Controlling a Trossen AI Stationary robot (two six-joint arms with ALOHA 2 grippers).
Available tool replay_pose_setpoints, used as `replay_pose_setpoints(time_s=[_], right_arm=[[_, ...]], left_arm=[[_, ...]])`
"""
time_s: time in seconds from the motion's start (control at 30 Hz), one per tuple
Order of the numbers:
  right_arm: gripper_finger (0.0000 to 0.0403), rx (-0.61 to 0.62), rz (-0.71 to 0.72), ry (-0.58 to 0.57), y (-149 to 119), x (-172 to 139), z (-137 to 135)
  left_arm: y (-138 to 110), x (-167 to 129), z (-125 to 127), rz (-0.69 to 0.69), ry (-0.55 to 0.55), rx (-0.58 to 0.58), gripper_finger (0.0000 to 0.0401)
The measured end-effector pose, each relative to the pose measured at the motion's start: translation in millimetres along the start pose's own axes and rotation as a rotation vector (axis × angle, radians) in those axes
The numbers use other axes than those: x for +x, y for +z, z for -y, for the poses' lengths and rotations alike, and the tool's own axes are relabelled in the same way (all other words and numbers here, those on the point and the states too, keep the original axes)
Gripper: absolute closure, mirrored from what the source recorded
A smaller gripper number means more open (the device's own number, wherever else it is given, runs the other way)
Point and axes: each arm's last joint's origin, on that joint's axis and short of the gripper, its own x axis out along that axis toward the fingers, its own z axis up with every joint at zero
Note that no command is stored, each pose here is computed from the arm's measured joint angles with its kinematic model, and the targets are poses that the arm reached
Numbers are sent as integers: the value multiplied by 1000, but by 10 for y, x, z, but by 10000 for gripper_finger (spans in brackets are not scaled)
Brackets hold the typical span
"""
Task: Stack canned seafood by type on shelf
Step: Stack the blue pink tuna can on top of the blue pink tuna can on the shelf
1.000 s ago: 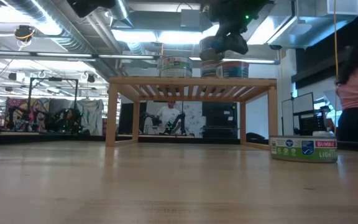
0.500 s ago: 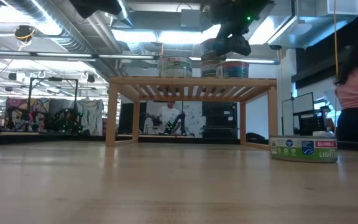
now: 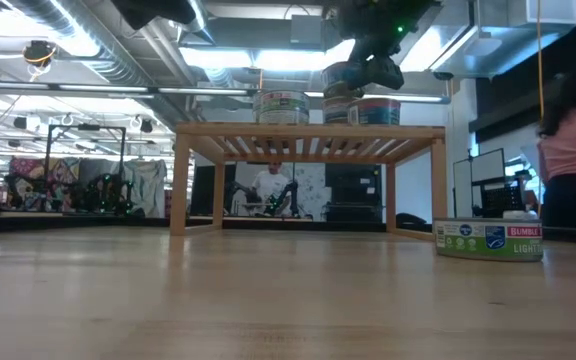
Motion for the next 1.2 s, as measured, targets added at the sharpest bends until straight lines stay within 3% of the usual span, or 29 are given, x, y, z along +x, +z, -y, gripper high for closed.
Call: replay_pose_setpoints(time_s=[0.87,1.2], right_arm=[[189,16,-39,-8,-99,90,59],[189,47,23,41,-134,141,77]], left_arm=[[0,0,0,0,0,0,270],[0,0,0,0,0,0,270]])
